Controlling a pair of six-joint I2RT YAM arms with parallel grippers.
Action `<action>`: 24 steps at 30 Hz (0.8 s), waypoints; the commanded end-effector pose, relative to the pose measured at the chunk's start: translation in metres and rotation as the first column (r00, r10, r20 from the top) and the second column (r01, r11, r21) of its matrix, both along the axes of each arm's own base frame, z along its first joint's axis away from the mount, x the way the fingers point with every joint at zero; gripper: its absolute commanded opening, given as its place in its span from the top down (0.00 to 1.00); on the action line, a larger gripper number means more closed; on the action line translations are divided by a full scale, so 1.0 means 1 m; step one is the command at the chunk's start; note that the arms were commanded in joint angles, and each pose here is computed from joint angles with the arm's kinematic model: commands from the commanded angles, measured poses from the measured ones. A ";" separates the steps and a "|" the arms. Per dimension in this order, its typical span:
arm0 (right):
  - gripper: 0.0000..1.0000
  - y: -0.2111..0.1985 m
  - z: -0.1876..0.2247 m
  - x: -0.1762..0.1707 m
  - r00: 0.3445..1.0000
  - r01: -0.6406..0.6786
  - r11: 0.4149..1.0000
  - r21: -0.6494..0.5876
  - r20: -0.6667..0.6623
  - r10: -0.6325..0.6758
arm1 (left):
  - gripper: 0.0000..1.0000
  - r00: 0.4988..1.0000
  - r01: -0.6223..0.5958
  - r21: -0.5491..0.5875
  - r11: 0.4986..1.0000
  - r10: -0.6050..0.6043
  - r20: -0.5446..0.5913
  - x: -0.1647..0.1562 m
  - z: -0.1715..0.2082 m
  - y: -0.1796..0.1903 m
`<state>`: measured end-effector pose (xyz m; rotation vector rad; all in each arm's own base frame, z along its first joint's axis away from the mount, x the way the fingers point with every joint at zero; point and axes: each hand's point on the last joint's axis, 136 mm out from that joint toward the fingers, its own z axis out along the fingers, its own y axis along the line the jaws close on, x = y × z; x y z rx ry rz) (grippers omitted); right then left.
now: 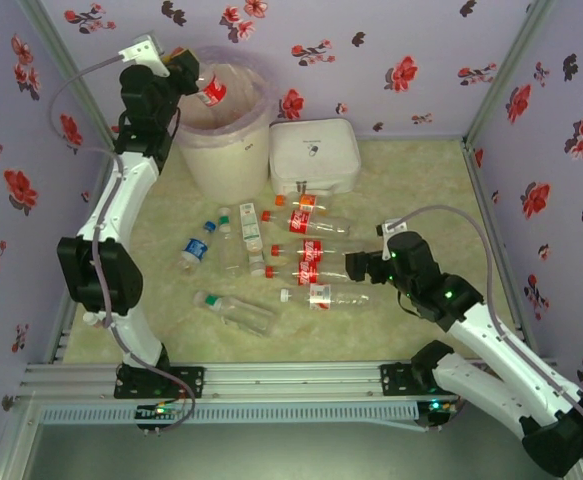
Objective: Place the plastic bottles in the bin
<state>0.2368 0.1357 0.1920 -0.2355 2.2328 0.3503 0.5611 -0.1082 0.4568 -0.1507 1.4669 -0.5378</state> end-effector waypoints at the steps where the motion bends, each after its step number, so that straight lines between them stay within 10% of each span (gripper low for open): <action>1: 0.01 -0.002 0.018 0.005 0.999 -0.026 0.999 -0.030 0.045 0.027 | 1.00 1.000 0.003 0.154 0.988 0.001 -0.031 0.007 -0.014 -0.015; 21: 0.01 -0.003 0.016 0.026 0.998 0.000 0.994 -0.106 -0.056 -0.005 | 1.00 0.935 0.174 0.450 0.876 -0.004 -0.354 0.028 -0.152 -0.061; 24: 0.01 -0.011 0.009 0.024 0.996 0.005 0.989 -0.148 -0.086 -0.018 | 0.73 0.924 0.183 0.432 0.883 -0.004 -0.383 0.027 -0.160 -0.061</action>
